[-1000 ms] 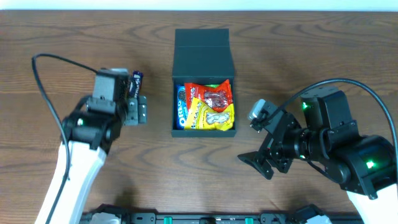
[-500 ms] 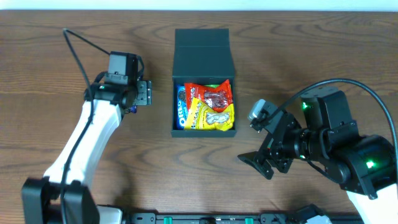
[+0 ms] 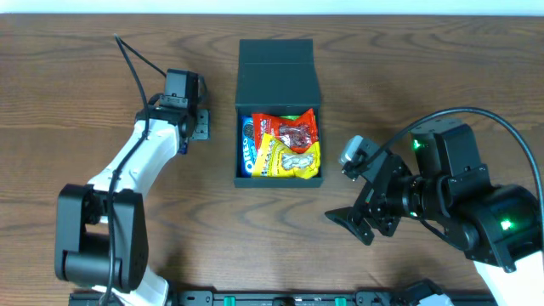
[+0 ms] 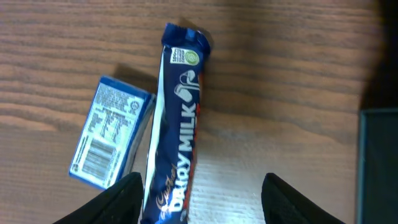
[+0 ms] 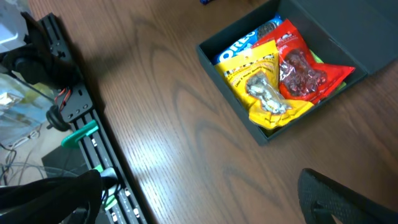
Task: Pack container
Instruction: 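Grasp the blue Dairy Milk bar with the left gripper, then carry the Dairy Milk bar over the box and lower it inside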
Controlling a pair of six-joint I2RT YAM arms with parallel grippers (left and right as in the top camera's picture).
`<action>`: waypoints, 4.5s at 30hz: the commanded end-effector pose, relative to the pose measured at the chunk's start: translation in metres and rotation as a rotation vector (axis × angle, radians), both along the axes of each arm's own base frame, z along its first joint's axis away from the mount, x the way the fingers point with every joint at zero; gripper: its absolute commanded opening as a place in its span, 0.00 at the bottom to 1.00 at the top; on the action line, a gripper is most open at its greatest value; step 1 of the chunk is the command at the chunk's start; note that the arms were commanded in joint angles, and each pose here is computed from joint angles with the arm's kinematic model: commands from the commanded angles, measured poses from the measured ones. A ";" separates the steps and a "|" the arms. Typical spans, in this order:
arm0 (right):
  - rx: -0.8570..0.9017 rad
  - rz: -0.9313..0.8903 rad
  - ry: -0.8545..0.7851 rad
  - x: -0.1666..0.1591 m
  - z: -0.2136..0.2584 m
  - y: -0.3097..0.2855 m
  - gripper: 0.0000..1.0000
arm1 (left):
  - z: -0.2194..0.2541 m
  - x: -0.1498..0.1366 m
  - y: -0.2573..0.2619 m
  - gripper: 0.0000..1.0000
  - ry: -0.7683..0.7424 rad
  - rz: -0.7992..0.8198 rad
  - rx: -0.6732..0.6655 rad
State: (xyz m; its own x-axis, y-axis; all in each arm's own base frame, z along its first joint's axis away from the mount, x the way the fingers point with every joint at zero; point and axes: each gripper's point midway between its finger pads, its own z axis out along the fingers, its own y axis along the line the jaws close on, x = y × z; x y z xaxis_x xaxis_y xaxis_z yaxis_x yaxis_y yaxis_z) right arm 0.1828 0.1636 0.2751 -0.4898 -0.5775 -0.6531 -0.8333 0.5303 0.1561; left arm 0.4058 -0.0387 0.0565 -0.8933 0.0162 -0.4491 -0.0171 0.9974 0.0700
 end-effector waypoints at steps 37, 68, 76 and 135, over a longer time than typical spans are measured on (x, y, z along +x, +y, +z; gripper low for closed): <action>0.008 -0.005 0.008 -0.001 0.002 0.001 0.99 | -0.040 0.018 0.015 0.40 0.026 0.042 -0.023; 0.008 -0.005 0.008 -0.001 0.002 0.001 0.99 | -0.070 0.007 0.018 0.19 0.110 0.040 -0.007; 0.008 -0.005 0.008 -0.001 0.002 0.001 0.99 | -0.045 -0.002 0.017 0.06 0.107 0.045 -0.014; 0.008 -0.005 0.008 -0.001 0.002 0.001 0.99 | 0.135 -0.032 -0.027 0.67 -0.245 0.058 -0.268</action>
